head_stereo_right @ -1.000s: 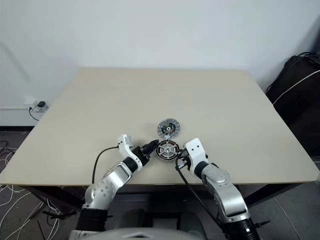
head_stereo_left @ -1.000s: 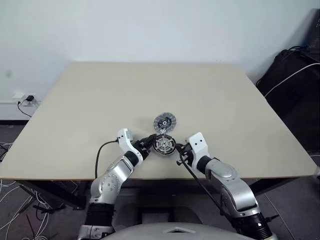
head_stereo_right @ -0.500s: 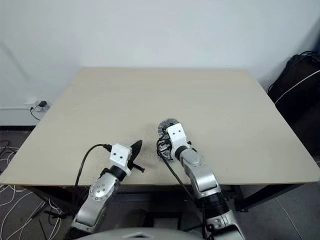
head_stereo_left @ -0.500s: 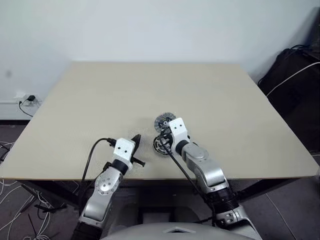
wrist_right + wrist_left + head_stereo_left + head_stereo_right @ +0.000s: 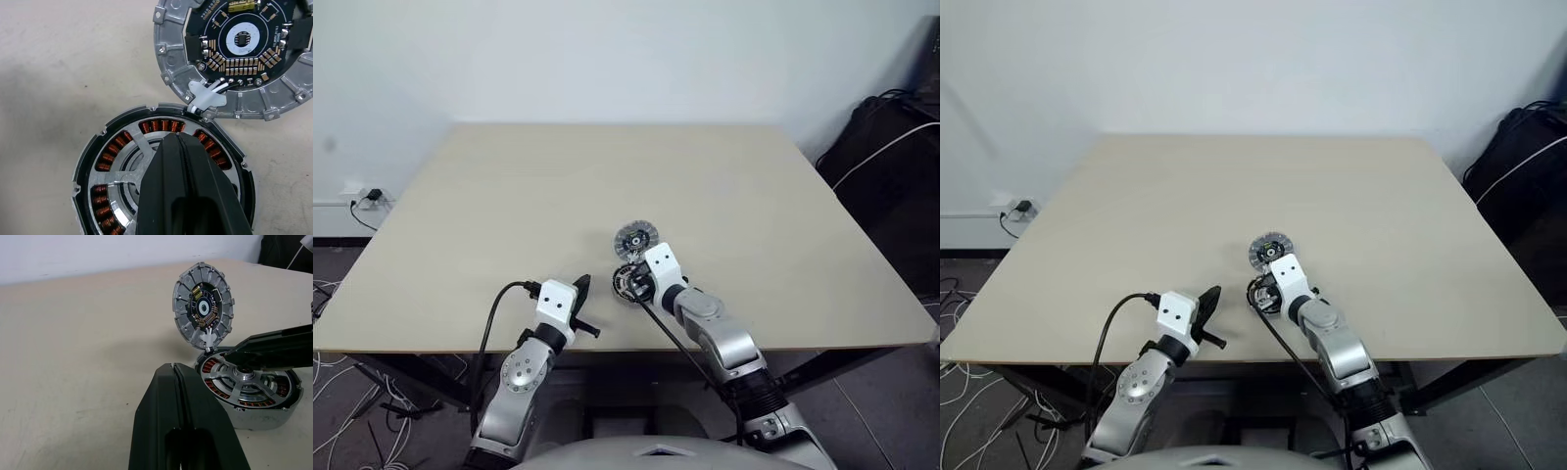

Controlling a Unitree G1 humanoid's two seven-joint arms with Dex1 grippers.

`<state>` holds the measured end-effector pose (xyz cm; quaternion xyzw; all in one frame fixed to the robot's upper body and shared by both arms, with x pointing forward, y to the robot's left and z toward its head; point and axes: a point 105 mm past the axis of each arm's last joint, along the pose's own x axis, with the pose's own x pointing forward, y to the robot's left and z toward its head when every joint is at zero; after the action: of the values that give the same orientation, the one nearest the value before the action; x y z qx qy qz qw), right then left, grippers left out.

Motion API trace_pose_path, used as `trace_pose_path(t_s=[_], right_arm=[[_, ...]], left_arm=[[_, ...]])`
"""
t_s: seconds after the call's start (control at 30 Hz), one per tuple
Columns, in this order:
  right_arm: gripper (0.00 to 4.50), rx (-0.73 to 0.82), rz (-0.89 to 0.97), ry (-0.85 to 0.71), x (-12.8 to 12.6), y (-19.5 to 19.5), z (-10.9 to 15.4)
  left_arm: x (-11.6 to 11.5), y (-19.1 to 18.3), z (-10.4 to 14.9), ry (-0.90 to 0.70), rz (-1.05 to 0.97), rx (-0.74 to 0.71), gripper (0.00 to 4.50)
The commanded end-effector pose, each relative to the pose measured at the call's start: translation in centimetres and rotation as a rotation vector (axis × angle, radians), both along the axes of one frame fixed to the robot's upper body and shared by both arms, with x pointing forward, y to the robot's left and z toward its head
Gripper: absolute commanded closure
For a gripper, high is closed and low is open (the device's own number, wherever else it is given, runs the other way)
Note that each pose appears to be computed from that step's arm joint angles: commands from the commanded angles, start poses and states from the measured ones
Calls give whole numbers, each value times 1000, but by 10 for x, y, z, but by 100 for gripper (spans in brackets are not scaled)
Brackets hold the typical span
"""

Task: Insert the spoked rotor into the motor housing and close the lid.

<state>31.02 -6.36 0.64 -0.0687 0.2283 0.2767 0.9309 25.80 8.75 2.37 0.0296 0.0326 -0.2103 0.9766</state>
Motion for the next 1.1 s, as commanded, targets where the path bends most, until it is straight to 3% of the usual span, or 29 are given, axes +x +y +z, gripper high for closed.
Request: trace_pose_path(t_s=[0.03, 0.17, 0.27, 0.43, 0.77, 1.1], right_arm=[[450, -31, 112, -157, 11, 7, 45], [450, -181, 311, -205, 9, 3, 61], [394, -276, 446, -170, 4, -6, 61], [236, -439, 650, -92, -4, -18, 59], [236, -680, 946, 5, -11, -32, 50], [236, -752, 1049, 19, -4, -25, 42]], left_arm=[[7, -5, 16, -58, -11, -9, 446], [10, -10, 17, -62, -24, -12, 446], [11, -12, 17, -59, -28, -17, 450], [11, -12, 15, -49, -22, -27, 450], [9, -13, 11, -27, 1, -38, 450], [9, -13, 10, -19, 20, -57, 450]])
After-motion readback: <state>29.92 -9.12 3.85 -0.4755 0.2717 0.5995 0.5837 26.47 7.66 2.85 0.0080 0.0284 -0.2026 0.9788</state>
